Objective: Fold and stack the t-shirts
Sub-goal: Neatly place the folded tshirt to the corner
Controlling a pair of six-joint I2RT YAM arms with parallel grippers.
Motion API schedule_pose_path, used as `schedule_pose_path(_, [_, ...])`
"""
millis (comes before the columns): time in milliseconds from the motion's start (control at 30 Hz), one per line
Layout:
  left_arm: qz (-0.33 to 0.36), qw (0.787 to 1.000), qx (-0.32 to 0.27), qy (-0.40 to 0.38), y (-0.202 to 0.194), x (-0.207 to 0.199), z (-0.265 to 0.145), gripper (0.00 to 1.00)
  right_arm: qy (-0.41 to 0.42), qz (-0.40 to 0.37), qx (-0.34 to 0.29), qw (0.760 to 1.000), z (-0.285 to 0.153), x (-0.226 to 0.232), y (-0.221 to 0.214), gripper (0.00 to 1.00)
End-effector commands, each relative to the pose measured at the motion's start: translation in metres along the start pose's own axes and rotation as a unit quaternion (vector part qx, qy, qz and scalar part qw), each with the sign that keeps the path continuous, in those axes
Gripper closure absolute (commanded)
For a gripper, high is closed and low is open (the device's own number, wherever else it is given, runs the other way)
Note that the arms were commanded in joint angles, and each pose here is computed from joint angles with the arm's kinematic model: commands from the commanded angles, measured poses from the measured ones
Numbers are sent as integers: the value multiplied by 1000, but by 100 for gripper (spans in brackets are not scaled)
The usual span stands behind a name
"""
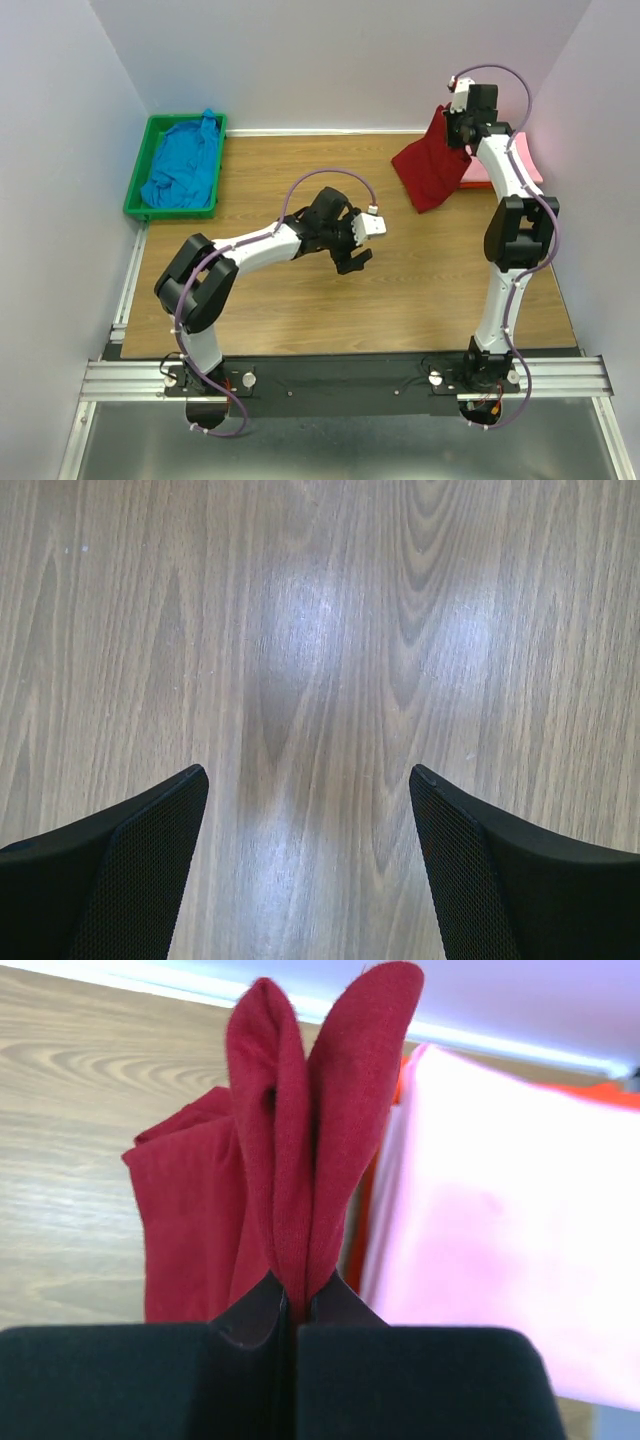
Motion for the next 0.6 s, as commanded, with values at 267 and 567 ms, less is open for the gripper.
schedule_pose_path(267, [8,1000,-15,24,1,-2,-14,11,-81,-48,-23,995,-22,-34,41,99])
schedule_pose_path(567, [10,999,-19,39,0,0,-16,11,-93,-46,-52,993,-45,-43,70,100])
Point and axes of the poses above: each gripper's point midway between its finger pads, its own z axis out along the fingers, its own x axis along the line the jaws close on, y = z × x, the point moved 6 cm from there along -z, back along the fingers, and after that the axes turned 9 degrees about -z, right-handed, at the moved point
